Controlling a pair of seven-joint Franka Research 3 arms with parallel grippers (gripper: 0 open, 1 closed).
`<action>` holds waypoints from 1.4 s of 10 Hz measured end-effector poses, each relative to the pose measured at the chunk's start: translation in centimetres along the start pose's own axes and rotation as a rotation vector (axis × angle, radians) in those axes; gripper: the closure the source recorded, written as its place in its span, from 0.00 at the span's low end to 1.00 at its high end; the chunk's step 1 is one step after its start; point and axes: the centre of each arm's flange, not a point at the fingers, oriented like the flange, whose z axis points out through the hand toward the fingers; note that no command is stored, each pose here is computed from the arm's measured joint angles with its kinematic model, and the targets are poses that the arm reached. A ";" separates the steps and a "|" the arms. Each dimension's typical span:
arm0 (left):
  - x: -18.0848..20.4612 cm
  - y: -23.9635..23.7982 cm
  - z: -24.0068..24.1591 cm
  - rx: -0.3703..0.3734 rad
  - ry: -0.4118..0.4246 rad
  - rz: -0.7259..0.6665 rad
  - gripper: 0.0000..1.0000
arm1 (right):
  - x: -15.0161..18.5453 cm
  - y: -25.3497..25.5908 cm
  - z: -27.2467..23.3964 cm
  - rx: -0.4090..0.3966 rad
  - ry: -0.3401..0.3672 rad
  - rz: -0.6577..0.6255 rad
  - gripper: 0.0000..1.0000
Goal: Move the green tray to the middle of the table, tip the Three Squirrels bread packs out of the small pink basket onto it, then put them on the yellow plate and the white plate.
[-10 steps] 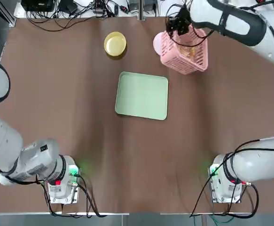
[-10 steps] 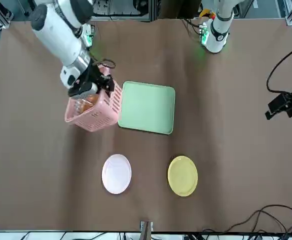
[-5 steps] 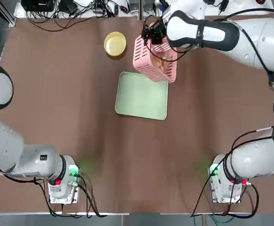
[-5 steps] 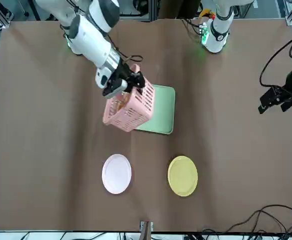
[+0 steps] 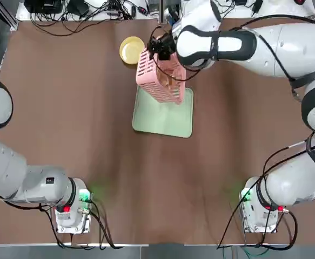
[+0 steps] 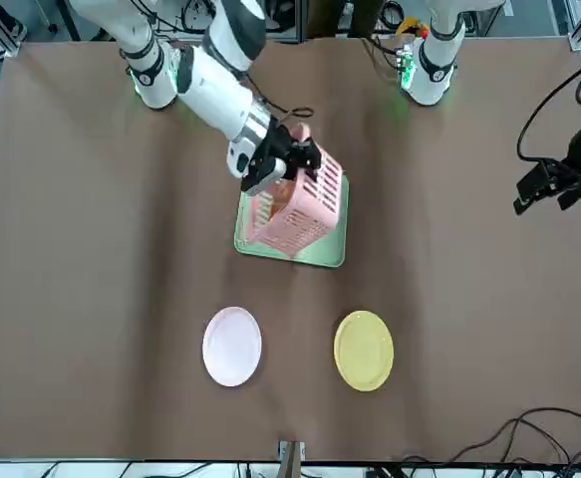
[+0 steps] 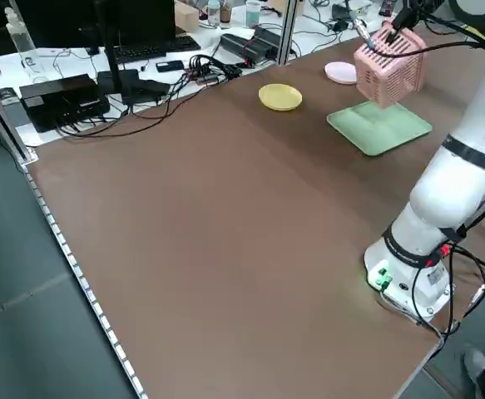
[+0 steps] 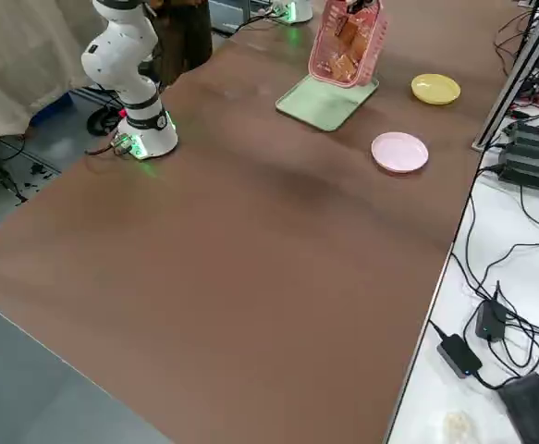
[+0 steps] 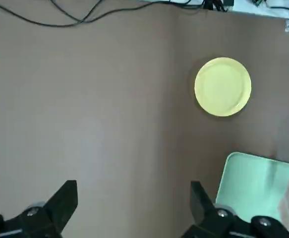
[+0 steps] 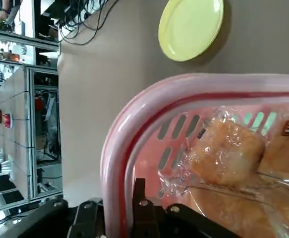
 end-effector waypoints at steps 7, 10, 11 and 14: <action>0.4 2.5 2.2 -0.007 -0.037 0.042 0.00 | 0.4 1.1 3.1 0.043 -0.044 0.070 0.94; 1.2 2.6 3.4 -0.009 -0.041 0.055 0.00 | 4.1 2.5 2.0 0.130 -0.188 0.158 0.94; 1.3 3.0 3.5 -0.012 -0.033 0.062 0.00 | 4.0 2.6 2.1 0.193 -0.201 0.162 0.94; 1.4 3.4 3.6 -0.014 -0.029 0.068 0.00 | 1.8 3.4 3.9 0.312 -0.204 0.147 0.94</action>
